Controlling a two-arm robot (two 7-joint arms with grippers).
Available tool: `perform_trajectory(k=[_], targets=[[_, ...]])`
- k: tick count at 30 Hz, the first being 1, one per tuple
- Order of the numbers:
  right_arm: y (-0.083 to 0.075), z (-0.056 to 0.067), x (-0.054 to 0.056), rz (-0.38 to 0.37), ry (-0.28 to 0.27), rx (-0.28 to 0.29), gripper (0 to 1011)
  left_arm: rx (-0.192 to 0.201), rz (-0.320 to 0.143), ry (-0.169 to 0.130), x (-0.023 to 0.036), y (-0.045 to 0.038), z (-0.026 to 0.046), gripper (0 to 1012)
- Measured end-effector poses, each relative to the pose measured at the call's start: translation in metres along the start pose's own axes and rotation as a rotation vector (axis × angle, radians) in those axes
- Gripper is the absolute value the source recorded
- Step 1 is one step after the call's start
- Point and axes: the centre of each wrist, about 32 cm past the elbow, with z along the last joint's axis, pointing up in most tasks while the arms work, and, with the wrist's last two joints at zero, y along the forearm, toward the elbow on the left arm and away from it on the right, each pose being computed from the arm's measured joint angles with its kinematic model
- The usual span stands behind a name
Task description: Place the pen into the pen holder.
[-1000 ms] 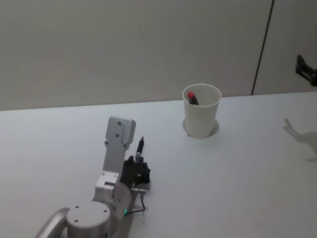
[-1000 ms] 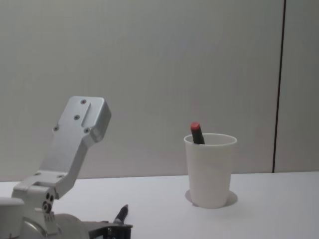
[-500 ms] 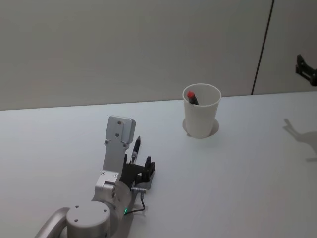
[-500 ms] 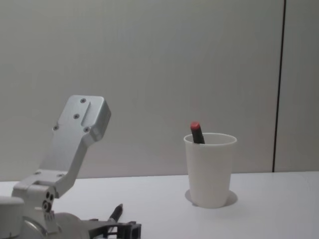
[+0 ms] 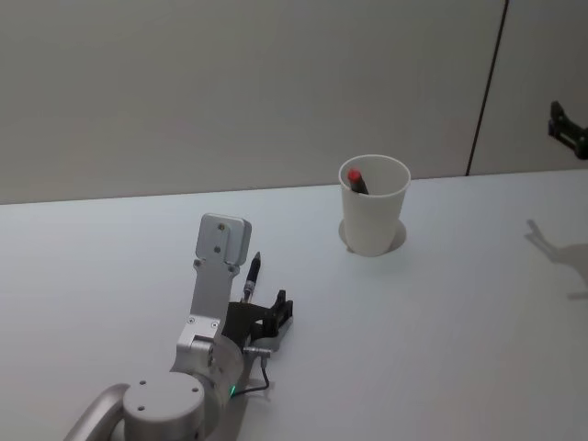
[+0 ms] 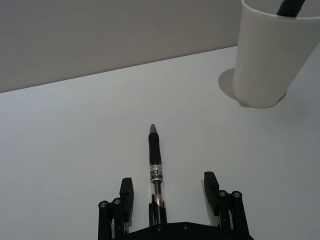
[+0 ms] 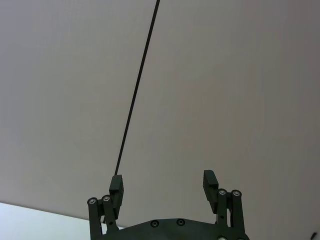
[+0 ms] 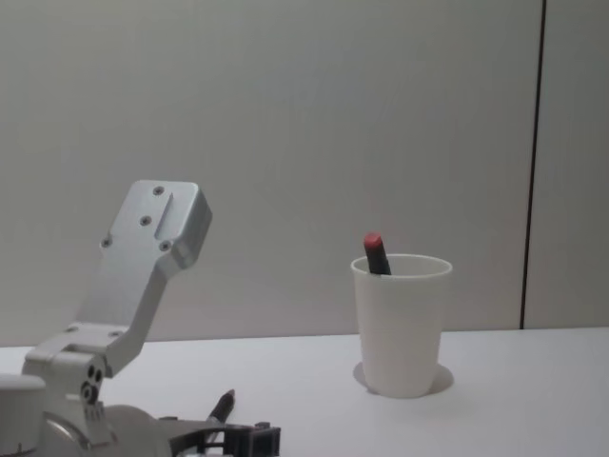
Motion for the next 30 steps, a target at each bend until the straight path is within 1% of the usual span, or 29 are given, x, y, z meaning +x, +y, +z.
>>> perform_trajectory(k=[3, 4, 5, 7, 8, 9, 10, 11, 13, 14, 15, 17, 20, 25, 30], targets=[[0.0000, 0.0000, 0.0000, 0.000, 0.000, 0.000, 1001, 0.000, 0.000, 0.000, 0.0000, 0.0000, 0.0000, 832], [0.0000, 0.0000, 0.0000, 0.000, 0.000, 0.000, 1001, -0.001, 0.000, 0.000, 0.0000, 0.0000, 0.0000, 777], [0.0000, 0.0000, 0.0000, 0.000, 0.000, 0.000, 1001, -0.001, 0.000, 0.000, 0.0000, 0.0000, 0.0000, 777], [0.0000, 0.0000, 0.0000, 0.000, 0.000, 0.000, 1001, -0.001, 0.000, 0.000, 0.0000, 0.0000, 0.0001, 698], [0.0000, 0.0000, 0.0000, 0.000, 0.000, 0.000, 1001, -0.001, 0.000, 0.000, 0.0000, 0.0000, 0.0000, 698], [0.0000, 0.0000, 0.0000, 0.000, 0.000, 0.000, 1001, -0.001, 0.000, 0.000, 0.0000, 0.0000, 0.0001, 639], [0.0000, 0.0000, 0.0000, 0.000, 0.000, 0.000, 1001, -0.001, 0.000, 0.000, 0.0000, 0.0000, 0.0000, 617], [0.0000, 0.0000, 0.0000, 0.000, 0.000, 0.000, 1001, -0.001, 0.000, 0.000, 0.0000, 0.0000, 0.0001, 558], [0.0000, 0.0000, 0.0000, 0.000, 0.000, 0.000, 1001, -0.001, 0.000, 0.000, 0.0000, 0.0000, 0.0000, 516], [0.0000, 0.0000, 0.0000, 0.000, 0.000, 0.000, 1001, -0.001, 0.000, 0.000, 0.0000, 0.0000, 0.0000, 451], [0.0000, 0.0000, 0.0000, 0.000, 0.000, 0.000, 1001, -0.001, 0.000, 0.000, 0.0000, 0.0000, 0.0001, 430], [0.0000, 0.0000, 0.0000, 0.000, 0.000, 0.000, 1001, -0.001, 0.000, 0.000, 0.0000, 0.0000, 0.0001, 350], [0.0000, 0.0000, 0.0000, 0.000, 0.000, 0.000, 1001, -0.001, 0.000, 0.000, 0.0000, 0.0000, 0.0000, 290], [0.0000, 0.0000, 0.0000, 0.000, 0.000, 0.000, 1001, -0.002, 0.000, 0.000, 0.0000, 0.0000, 0.0002, 117], [0.0000, 0.0000, 0.0000, 0.000, 0.000, 0.000, 1001, -0.004, 0.000, 0.000, 0.0000, 0.0000, 0.0002, 87]])
